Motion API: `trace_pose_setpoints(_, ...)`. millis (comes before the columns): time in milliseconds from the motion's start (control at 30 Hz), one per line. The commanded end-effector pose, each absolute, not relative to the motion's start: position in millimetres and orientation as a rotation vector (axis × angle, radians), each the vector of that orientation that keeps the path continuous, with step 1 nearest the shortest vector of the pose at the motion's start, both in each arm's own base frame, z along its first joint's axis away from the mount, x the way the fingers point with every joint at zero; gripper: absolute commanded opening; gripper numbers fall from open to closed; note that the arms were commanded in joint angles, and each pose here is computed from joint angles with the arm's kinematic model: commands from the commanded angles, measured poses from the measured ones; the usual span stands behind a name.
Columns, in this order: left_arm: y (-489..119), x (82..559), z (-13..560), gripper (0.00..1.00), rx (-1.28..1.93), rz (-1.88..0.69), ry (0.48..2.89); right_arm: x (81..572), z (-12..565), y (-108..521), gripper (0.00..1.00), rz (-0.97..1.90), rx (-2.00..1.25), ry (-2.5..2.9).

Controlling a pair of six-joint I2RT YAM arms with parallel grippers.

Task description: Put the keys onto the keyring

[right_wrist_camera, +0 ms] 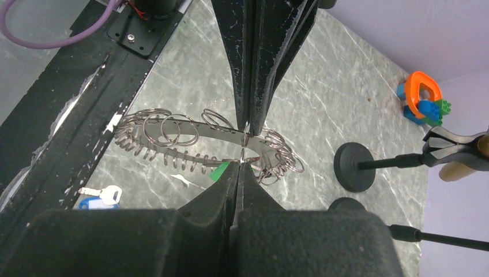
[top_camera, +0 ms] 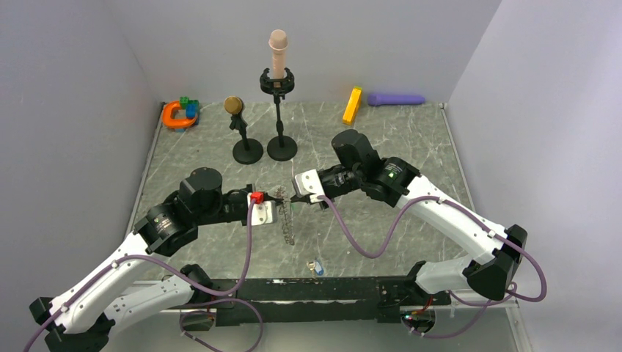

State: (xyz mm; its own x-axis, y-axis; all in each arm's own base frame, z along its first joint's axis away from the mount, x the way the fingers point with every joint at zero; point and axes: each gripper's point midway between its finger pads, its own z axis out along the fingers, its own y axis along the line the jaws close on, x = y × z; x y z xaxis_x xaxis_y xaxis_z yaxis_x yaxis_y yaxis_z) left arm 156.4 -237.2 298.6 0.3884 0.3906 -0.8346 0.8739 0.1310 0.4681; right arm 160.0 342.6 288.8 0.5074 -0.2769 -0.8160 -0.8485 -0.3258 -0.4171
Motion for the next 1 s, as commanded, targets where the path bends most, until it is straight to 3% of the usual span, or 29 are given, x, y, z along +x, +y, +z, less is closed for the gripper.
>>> trace_pose_setpoints(0, -245.5, 154.8, 316.0, 0.00, 1.440, -0.538, 1.122, 158.7, 306.8, 344.5, 0.00, 0.783, -1.817, 0.882)
trace_pose_setpoints(967, -247.4, 158.8, 314.2, 0.00, 1.418, -0.528, 1.132, 152.8, 314.9, 348.2, 0.00, 0.834, -1.797, 0.852)
